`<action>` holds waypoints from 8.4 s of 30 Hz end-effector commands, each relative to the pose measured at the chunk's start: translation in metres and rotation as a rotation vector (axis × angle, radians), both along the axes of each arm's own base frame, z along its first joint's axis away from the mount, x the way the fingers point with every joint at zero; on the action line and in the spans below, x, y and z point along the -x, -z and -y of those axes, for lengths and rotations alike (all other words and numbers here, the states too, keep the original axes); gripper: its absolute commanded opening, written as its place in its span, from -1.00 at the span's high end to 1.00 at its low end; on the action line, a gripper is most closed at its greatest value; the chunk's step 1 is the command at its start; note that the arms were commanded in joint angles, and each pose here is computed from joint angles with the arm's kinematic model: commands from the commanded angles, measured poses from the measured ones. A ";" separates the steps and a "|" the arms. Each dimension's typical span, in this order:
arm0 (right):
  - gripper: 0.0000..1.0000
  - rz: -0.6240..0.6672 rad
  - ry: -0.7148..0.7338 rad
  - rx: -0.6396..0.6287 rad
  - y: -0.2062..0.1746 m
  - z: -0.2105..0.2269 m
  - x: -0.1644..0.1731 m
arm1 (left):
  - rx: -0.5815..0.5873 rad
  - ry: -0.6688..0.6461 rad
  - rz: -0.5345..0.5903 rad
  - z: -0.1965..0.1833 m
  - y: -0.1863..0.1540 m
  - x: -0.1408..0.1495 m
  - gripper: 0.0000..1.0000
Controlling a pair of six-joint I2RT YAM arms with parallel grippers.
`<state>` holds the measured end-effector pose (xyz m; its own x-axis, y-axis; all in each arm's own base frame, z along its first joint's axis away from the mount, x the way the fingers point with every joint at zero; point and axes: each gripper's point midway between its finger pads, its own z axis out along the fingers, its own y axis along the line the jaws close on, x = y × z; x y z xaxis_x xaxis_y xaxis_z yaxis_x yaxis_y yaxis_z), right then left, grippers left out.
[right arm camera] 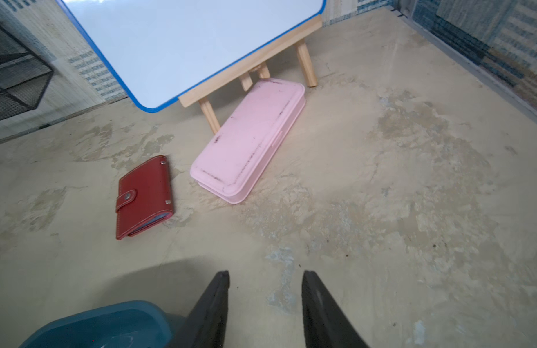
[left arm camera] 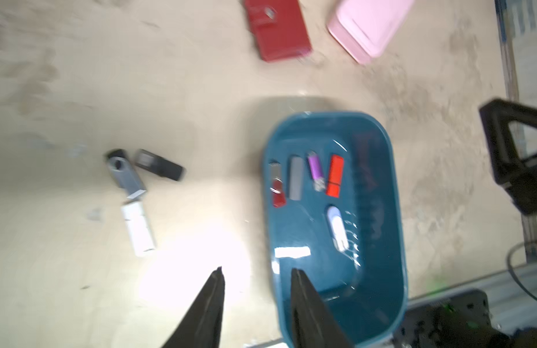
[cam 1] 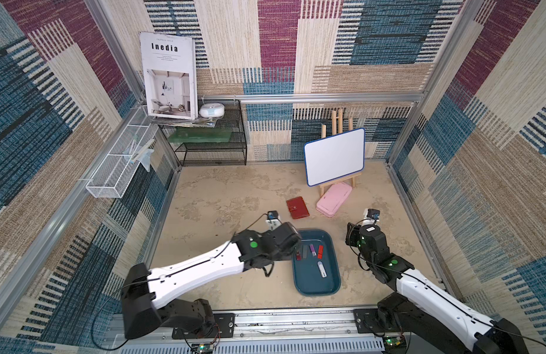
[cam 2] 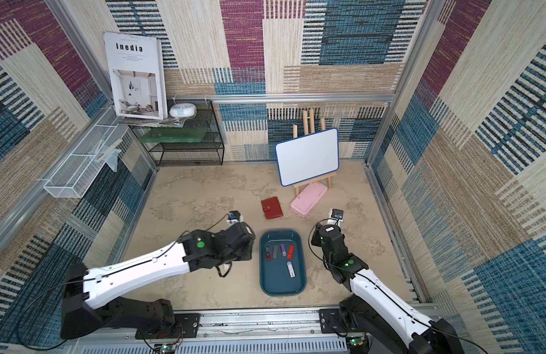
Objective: Put the usb flash drive into the storage box
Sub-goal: Pick up the USB flash from the center of the board, then place the USB flash in the storage box, then pick up the USB flash from the center of the board, then place the USB flash in the storage box.
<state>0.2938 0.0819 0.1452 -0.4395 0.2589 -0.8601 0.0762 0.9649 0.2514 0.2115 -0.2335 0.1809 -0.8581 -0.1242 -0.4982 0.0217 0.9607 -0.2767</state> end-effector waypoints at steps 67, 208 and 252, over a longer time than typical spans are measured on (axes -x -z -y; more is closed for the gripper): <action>0.62 -0.487 -1.143 0.536 0.121 -0.341 0.048 | -0.047 -0.114 0.028 -0.161 -0.018 0.006 -0.05; 0.04 0.000 -0.146 0.112 0.013 -0.053 0.006 | -0.248 -0.122 -0.376 -0.073 0.169 -0.057 0.17; 0.06 0.028 0.046 0.119 0.011 -0.010 0.013 | -0.043 0.199 -0.150 0.131 0.070 0.041 1.00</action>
<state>0.2815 0.0970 0.1350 -0.4120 0.1630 -0.8965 0.0892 0.9864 0.1384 0.1668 -0.3572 0.1126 -0.9303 0.0939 -0.3545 0.1925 0.9477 -0.2544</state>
